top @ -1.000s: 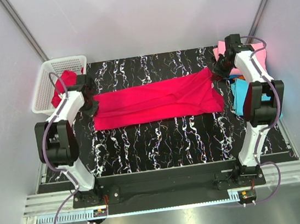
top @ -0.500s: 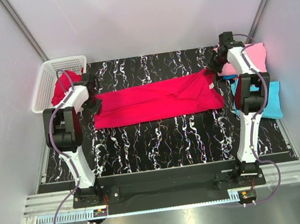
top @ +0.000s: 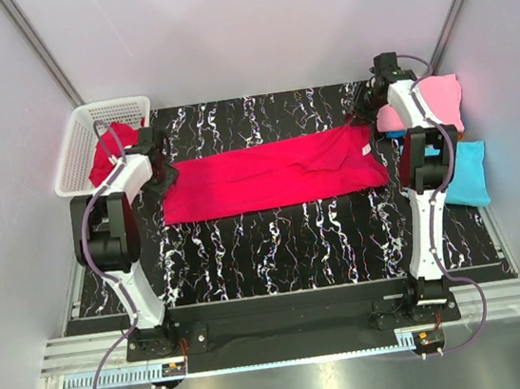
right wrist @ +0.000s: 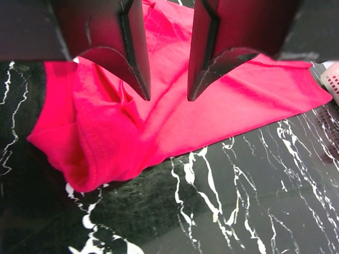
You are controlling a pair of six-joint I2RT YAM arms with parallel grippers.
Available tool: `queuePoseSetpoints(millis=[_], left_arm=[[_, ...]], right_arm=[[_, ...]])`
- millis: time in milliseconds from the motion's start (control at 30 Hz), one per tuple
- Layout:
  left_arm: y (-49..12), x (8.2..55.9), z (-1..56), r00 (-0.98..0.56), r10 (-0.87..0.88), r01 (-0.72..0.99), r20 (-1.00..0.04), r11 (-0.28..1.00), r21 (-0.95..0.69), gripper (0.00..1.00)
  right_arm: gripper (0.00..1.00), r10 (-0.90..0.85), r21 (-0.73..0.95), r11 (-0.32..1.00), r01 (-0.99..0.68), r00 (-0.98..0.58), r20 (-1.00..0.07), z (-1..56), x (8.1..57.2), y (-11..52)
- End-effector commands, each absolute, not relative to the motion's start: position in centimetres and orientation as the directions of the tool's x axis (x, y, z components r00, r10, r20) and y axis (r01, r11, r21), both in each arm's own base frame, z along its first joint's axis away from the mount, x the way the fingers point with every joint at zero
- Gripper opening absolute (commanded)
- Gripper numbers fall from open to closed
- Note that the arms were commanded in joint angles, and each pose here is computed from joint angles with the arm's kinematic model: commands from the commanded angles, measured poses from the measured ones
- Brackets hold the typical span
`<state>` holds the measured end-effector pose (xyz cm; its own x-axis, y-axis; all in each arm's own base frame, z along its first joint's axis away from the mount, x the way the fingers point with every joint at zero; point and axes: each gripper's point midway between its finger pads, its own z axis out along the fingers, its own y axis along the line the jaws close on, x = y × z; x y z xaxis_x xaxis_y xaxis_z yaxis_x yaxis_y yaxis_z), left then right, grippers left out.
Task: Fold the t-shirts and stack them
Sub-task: Fold the tshirt
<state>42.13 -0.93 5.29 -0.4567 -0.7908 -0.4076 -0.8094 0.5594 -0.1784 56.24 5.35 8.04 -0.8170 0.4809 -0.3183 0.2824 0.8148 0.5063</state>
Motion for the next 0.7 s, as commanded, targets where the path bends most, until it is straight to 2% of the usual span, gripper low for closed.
queuePoseSetpoints(millis=[0,133,367,500,667], left_arm=[[-0.2,44.3,10.4,-0.367,-0.769,-0.757,-0.523,0.573,-0.312,0.55],[-0.9,43.2,10.4,-0.393,-0.765,-0.739,-0.51,0.593,-0.321,0.57],[-3.8,41.0,10.3,-0.495,-0.732,-0.666,-0.467,0.665,-0.337,0.59],[-4.7,40.0,10.5,-0.525,-0.723,-0.641,-0.449,0.683,-0.35,0.59],[-4.8,39.4,10.9,-0.536,-0.713,-0.624,-0.453,0.695,-0.356,0.59]], right_arm=[[0.4,0.435,0.524,0.834,0.172,-0.789,-0.434,13.6,56.7,6.5],[0.39,0.411,0.495,0.85,0.178,-0.813,-0.413,13.2,54.0,7.0],[0.38,0.383,0.503,0.843,0.191,-0.869,-0.312,11.2,45.3,10.9],[0.38,0.405,0.56,0.804,0.197,-0.873,-0.273,10.3,43.6,12.3],[0.38,0.417,0.534,0.814,0.229,-0.87,-0.263,9.1,43.7,11.9]])
